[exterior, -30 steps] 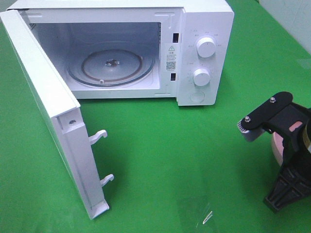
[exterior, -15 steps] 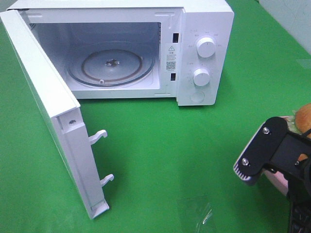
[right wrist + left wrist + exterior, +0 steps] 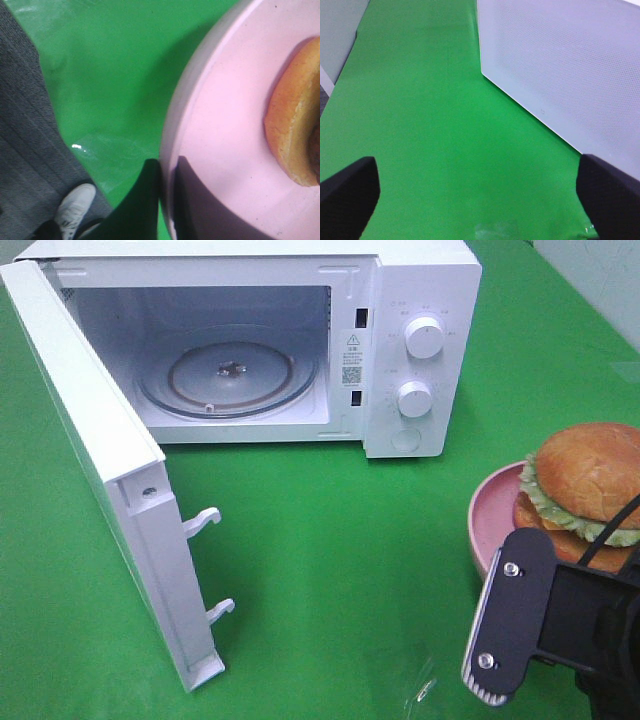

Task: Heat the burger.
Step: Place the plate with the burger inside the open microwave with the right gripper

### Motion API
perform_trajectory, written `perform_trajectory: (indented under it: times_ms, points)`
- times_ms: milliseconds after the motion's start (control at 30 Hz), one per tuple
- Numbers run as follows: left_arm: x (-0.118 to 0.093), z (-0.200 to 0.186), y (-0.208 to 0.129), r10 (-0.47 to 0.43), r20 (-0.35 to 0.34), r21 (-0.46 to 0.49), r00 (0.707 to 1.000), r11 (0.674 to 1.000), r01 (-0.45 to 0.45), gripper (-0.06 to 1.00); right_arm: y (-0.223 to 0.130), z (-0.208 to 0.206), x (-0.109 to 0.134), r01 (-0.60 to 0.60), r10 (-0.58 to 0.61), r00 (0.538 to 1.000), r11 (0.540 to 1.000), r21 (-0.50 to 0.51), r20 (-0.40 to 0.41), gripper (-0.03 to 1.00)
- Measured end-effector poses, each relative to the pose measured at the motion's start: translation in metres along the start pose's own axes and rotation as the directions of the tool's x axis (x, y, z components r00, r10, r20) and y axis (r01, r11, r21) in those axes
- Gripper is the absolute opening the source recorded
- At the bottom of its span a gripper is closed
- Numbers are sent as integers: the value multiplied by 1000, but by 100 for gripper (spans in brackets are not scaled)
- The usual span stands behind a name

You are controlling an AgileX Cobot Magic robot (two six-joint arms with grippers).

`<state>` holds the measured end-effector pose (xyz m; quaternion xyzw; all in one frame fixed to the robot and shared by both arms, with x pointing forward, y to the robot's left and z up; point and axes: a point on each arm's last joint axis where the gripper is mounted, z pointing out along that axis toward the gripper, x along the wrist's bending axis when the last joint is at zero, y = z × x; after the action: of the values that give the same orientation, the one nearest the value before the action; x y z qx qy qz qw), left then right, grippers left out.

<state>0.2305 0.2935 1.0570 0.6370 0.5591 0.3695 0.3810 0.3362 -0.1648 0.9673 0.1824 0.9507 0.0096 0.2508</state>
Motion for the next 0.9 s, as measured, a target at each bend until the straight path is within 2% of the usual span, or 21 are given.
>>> perform_trajectory:
  times_ms: [133, 300, 367, 467, 500, 700, 733, 767, 800, 833, 867, 900]
  points:
    - [0, 0, 0, 0, 0, 0, 1000, 1000, 0, 99, 4, -2, 3, 138, -138, 990, 989, -42, 12, 3]
    - [0, 0, 0, 0, 0, 0, 1000, 1000, 0, 99, 6, -2, 4, 194, -194, 981, 979, -64, 11, 4]
    - [0, 0, 0, 0, 0, 0, 1000, 1000, 0, 99, 8, -3, 5, 281, -280, 960, 956, -90, 15, 4]
    - [0, 0, 0, 0, 0, 0, 1000, 1000, 0, 99, 9, -3, 5, 329, -328, 944, 939, -100, 23, 4]
    - [0, 0, 0, 0, 0, 0, 1000, 1000, 0, 99, 11, -3, 5, 379, -378, 925, 919, -111, 35, 4]
    - [0, 0, 0, 0, 0, 0, 1000, 1000, 0, 99, 15, -3, 6, 454, -450, 891, 877, -159, 62, 4]
    - [0, 0, 0, 0, 0, 0, 1000, 1000, 0, 99, 17, -3, 7, 481, -476, 876, 857, -187, 75, 5]
    - [0, 0, 0, 0, 0, 0, 1000, 1000, 0, 99, 17, -3, 7, 481, -476, 876, 857, -187, 75, 5]
    - [0, 0, 0, 0, 0, 0, 1000, 1000, 0, 99, 20, -4, 7, 519, -512, 854, 828, -209, 94, 5]
    - [0, 0, 0, 0, 0, 0, 1000, 1000, 0, 99, 20, -4, 7, 519, -512, 854, 828, -209, 94, 5]
    - [0, 0, 0, 0, 0, 0, 1000, 1000, 0, 99, 23, -4, 7, 555, -544, 831, 798, -234, 115, 5]
    - [0, 0, 0, 0, 0, 0, 1000, 1000, 0, 99, 23, -4, 7, 555, -544, 831, 798, -234, 115, 5]
